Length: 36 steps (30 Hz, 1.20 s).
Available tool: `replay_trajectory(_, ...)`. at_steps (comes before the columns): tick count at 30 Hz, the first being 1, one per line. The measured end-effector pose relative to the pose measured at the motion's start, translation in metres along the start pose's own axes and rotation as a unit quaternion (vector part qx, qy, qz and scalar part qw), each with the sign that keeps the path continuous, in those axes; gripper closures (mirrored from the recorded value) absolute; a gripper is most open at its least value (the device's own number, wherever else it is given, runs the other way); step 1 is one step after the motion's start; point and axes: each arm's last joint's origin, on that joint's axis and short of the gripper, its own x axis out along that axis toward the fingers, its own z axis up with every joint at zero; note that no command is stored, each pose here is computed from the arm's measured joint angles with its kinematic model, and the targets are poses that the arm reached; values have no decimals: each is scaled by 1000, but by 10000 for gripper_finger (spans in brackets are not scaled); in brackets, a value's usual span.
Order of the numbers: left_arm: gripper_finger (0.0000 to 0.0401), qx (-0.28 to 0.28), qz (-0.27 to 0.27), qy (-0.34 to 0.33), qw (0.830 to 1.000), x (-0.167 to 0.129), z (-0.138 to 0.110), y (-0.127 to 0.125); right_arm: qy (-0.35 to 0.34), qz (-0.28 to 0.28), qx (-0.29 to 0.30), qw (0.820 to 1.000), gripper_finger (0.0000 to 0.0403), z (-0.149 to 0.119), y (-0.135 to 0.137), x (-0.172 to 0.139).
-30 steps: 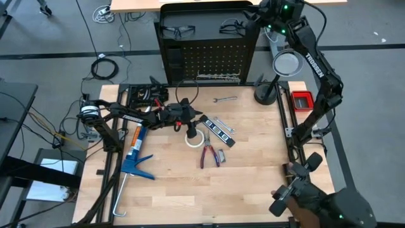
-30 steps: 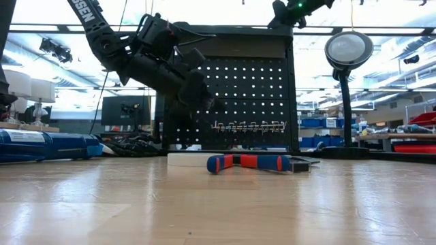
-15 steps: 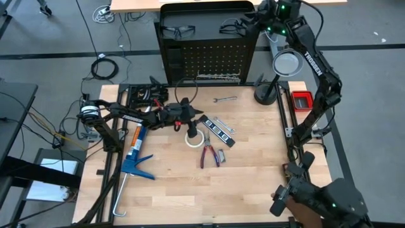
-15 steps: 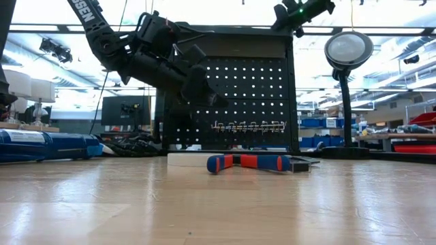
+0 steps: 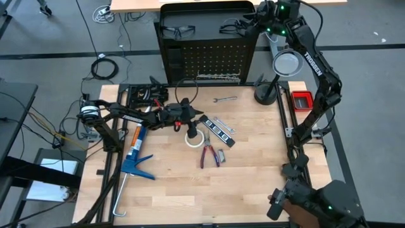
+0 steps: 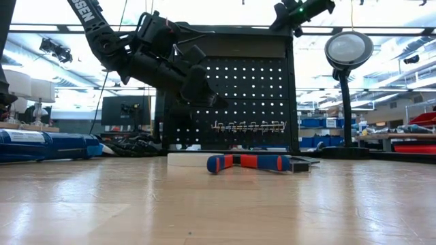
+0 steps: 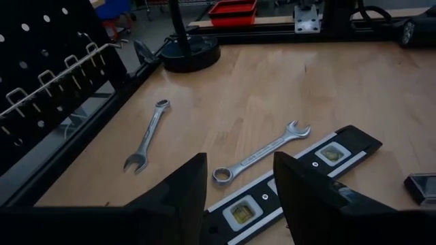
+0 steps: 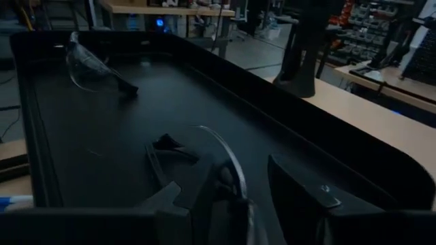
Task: Hang tools onto peg board
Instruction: Remove the right black safety glasses from the black peg board
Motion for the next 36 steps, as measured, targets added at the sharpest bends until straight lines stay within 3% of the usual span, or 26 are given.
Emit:
replay_trajectory(12, 229, -1, 0, 3, 1000, 0, -1, 0, -27, 18, -5, 999, 262, -6, 6, 35)
replay_trajectory(25, 229, -1, -1, 9, 1000, 0, -2, 0, 9, -5, -14, 1000, 266, -12, 5, 33)
replay_trajectory(30, 229, -1, -1, 10, 1000, 0, -2, 0, 11, -9, -18, 1000, 299, -12, 6, 34)
replay_trajectory(36, 229, -1, -1, 11, 1000, 0, -2, 0, 12, -18, -20, 1000, 378, -12, 5, 34)
